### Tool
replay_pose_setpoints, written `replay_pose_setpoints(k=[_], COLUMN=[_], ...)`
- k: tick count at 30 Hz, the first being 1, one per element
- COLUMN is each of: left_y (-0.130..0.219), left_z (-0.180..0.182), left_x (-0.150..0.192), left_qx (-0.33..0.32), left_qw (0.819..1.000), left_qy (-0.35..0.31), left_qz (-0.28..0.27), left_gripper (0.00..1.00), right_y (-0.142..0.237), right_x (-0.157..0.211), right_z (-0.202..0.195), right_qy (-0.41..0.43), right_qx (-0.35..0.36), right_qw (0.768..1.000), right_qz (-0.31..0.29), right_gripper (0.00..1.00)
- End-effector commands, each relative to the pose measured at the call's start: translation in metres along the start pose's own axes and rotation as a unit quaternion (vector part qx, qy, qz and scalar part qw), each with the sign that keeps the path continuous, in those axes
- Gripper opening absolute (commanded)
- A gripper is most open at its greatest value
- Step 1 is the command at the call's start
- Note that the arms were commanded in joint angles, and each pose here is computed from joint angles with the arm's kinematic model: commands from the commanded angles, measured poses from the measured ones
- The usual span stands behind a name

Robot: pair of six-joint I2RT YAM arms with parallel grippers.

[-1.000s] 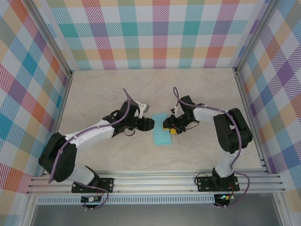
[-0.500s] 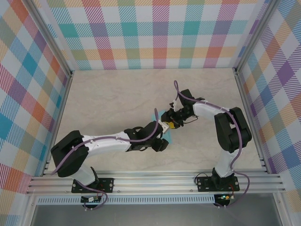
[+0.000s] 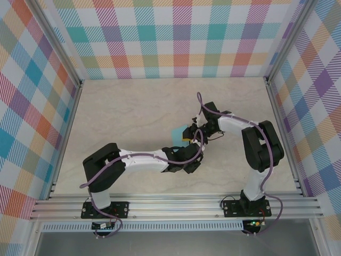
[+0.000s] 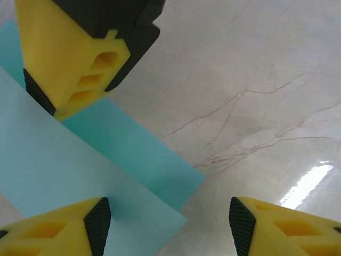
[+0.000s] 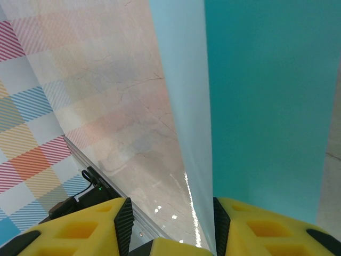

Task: Fold a paper plane with a square sheet of paper (fold left side to right side)
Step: Fold the triangle a second time at the center of the table.

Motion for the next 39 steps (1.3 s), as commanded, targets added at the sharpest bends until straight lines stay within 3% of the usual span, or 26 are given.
replay_pose_setpoints(k=[1,15,26,32,39], left_y=[0.003,0.009,0.011,0.013,0.016], left_z=[0.003,0.000,0.001,0.008,0.020], left_x=[-0.003,-0.003,-0.003,-0.003,-0.004], left_qx=[-0.032,-0.012,-0.009,-0.003,0.057], left_qw=[0.999,1.000,1.000,0.999,0.996], left_qy=[-0.015,-0.012,-0.003,0.017,0.068], left_qz=[-0.007,-0.019,-0.028,-0.030,-0.023], left_gripper=[0.58,0.25,0.06,0.03,0.01], right_y=[-0.002,-0.004,-0.004,0.009,0.043], right_x=[0.003,0.005,0.004,-0.002,-0.007], right_z=[-0.003,-0.009,-0.011,0.001,0.005], right_qy=[-0.014,-0.015,-0.013,0.015,0.027], right_qx=[-0.006,0.008,0.016,0.012,0.008], right_qw=[1.000,1.000,1.000,1.000,0.996], right_qz=[0.012,0.016,0.015,-0.018,-0.089], right_gripper=[0.44,0.44,0.44,0.49,0.62])
Point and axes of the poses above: each hand's point on the last joint's axis, 136 mm out from that joint toward the fingers, its own y axis back along the fingers, its own z axis along the line the jaws close on, x = y × z, the point moved 4 cm from there along y, back along the fingers, and after that the axes turned 9 degrees about y, right-handed, at the moved point
